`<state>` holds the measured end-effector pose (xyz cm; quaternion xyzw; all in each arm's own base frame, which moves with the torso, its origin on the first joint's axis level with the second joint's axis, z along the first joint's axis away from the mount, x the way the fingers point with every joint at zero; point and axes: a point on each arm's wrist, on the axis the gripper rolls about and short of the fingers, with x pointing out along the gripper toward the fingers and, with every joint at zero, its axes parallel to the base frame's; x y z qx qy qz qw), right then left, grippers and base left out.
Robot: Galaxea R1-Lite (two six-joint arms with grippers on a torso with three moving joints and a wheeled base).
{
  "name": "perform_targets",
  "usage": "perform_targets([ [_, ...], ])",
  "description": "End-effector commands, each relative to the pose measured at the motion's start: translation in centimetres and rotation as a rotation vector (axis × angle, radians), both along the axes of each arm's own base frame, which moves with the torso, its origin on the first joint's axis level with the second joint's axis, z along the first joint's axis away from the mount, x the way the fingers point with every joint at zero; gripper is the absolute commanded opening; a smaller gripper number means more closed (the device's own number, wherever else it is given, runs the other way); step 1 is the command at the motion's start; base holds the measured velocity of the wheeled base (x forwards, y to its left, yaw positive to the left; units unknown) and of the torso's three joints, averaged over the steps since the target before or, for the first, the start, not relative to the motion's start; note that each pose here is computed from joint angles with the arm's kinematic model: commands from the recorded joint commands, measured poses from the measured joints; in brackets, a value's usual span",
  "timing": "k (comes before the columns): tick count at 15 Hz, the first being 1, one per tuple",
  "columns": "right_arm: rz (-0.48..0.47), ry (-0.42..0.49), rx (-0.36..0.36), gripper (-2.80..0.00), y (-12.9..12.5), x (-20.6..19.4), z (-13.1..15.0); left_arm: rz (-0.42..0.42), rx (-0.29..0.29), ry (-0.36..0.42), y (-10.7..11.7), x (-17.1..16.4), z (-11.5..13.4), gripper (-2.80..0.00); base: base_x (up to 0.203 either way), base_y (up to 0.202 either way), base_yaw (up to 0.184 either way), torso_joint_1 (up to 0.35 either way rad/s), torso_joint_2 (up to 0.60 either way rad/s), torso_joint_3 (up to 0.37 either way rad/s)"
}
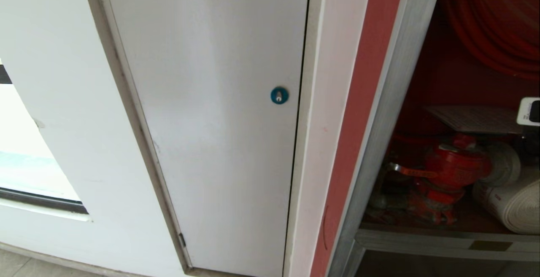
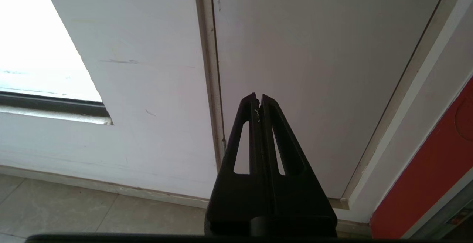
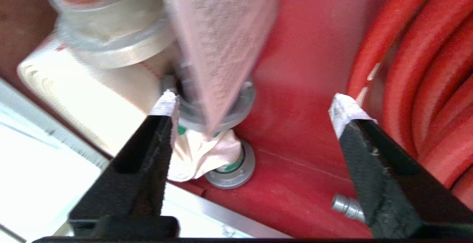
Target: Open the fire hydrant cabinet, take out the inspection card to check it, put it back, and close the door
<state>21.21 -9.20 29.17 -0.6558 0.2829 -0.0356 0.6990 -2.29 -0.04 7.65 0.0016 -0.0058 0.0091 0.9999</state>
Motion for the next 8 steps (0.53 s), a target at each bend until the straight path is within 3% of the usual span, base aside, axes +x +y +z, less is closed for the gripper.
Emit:
perform_targets([
  [1,0.005,0.000,-0.016,0.00,0.5,-1.1,0.0,0.000,0.000,0.005,0.0,0.0,-0.1,-2.80,0.000,0.000,0.000,0.000,0.00,0.000],
  [8,0.016,0.013,-0.049,0.00,1.7,-4.1,-0.8,0.001,0.000,0.005,0.0,0.0,-0.1,-2.80,0.000,0.000,0.000,0.000,0.00,0.000],
])
